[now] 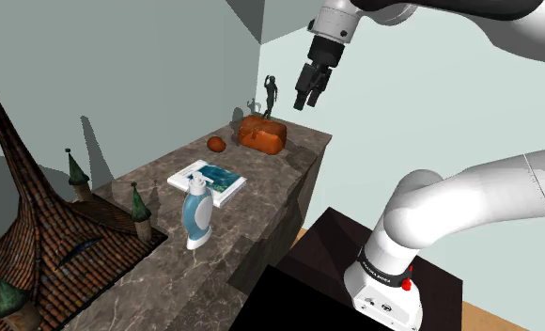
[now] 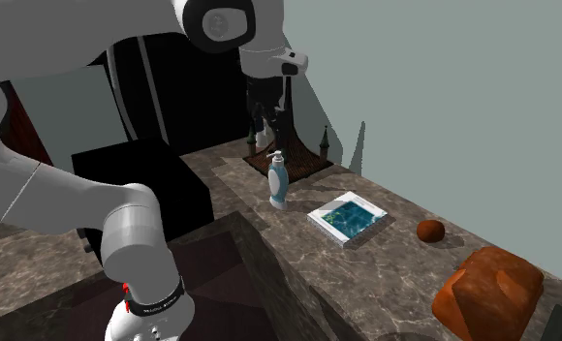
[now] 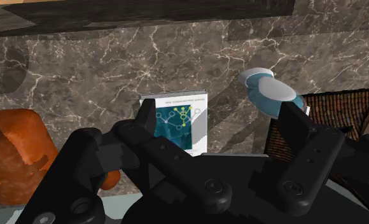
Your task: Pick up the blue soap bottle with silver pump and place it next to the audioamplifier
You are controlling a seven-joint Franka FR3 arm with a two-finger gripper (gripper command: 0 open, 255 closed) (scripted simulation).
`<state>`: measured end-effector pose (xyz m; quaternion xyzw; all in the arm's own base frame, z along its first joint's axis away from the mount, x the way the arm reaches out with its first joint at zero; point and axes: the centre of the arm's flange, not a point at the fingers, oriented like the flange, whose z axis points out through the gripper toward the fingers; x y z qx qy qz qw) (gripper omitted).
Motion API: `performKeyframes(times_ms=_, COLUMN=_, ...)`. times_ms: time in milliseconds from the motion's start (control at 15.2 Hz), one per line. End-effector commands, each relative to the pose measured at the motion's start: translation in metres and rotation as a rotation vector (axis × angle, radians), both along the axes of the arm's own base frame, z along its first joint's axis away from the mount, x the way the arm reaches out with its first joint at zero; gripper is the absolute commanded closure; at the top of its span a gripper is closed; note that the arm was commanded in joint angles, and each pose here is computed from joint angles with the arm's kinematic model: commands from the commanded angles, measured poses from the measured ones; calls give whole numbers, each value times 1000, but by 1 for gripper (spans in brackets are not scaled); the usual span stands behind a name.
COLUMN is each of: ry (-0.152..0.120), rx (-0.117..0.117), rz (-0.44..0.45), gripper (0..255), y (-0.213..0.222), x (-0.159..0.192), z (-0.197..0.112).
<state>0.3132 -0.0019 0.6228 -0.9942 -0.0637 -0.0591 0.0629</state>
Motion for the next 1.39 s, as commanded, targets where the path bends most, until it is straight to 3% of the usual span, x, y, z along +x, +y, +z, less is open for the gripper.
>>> performKeyframes(times_ms=0, ry=0, rx=0, rz=0, gripper=0, y=0, x=0, z=0)
performKeyframes(times_ms=1320, ry=-23, rx=-32, rz=220, gripper=0, y=194, x=113, z=-141)
